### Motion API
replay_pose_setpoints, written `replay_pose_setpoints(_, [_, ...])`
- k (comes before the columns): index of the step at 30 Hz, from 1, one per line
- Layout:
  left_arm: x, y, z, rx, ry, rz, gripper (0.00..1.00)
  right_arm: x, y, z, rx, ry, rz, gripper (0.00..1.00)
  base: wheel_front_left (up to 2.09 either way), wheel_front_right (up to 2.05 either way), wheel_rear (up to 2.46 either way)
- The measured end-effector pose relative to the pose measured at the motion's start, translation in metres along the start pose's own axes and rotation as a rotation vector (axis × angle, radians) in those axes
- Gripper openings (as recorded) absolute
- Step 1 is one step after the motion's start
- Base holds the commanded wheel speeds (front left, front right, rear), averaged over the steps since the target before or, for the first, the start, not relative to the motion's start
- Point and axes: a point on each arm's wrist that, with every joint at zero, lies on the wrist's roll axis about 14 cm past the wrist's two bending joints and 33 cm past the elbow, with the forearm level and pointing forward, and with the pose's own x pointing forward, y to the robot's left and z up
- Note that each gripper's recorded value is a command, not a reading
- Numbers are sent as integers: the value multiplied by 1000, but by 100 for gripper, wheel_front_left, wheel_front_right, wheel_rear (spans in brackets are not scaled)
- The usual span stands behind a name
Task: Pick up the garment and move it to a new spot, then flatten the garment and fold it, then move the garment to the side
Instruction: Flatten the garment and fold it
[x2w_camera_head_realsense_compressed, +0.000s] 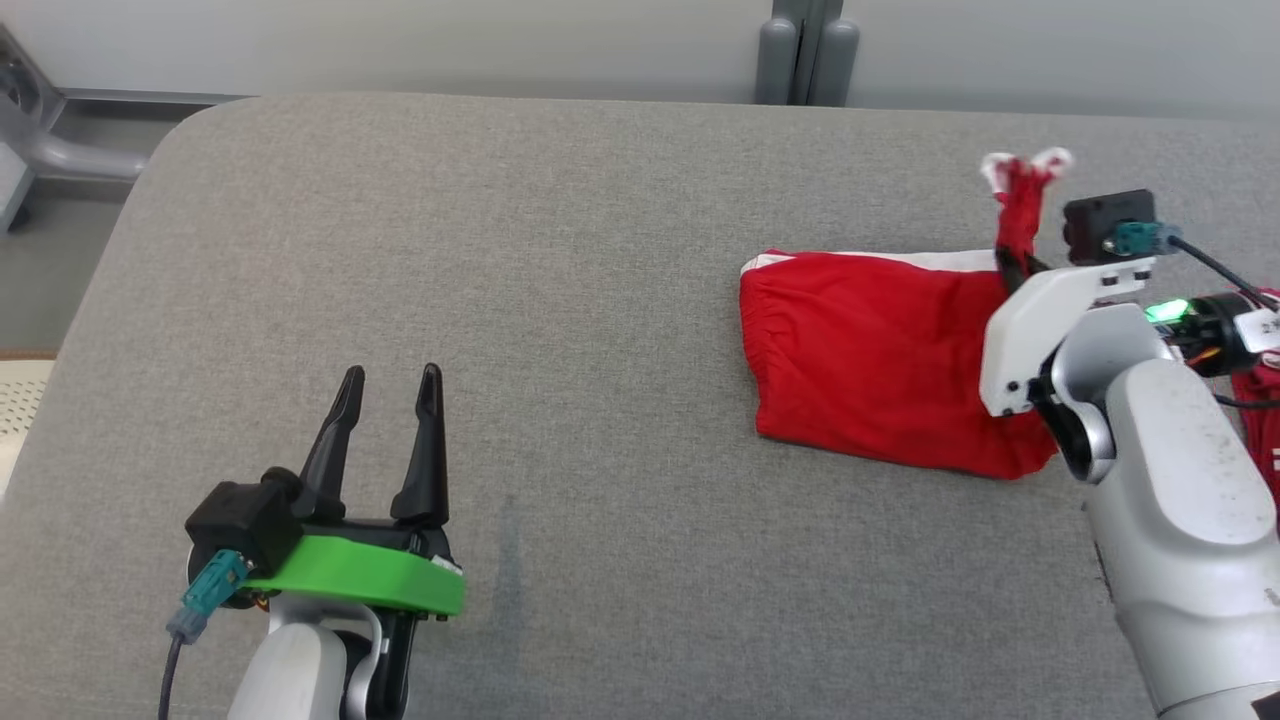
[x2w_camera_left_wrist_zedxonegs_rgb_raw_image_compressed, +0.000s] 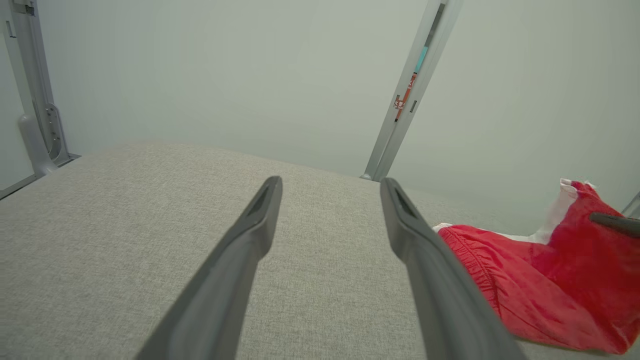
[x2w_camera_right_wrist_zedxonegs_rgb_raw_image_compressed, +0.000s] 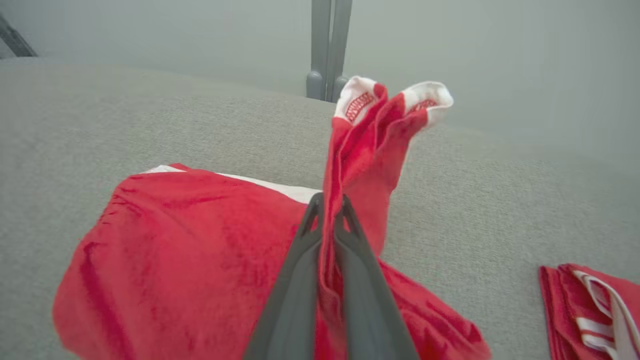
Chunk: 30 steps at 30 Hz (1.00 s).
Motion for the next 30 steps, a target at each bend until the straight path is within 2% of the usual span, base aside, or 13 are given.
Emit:
replay_pose_setpoints(8, [-6,8,1,-2,0,28,100,14,77,-7,-43,78,165,0,0,0,0])
replay_pose_setpoints(17, [-8,20,4,5,-3,66,100,27,134,-35,-94,174,298,0,0,0,0])
replay_pose_setpoints(18, [-9,22,3,6,-1,72,100,28,137,-39,-91,190,305,21,0,0,0])
replay_pose_setpoints(19, [-10,24,3,7,-1,77,100,28,140,-41,-84,197,314,71,0,0,0])
replay_pose_setpoints(20, [-10,25,3,8,0,80,100,28,142,-40,-72,192,321,100,0,0,0])
replay_pose_setpoints(23, [-10,26,4,6,-4,86,100,23,161,-25,9,132,391,100,0,0,0])
replay_pose_setpoints(26, [-9,25,6,3,-10,84,100,3,195,15,241,7,539,100,0,0,0])
replay_pose_setpoints(28, [-7,24,7,1,-16,81,100,-7,201,28,284,-43,573,100,0,0,0])
replay_pose_setpoints(30, [-6,23,8,-2,-19,75,100,-9,184,32,273,-85,545,100,0,0,0])
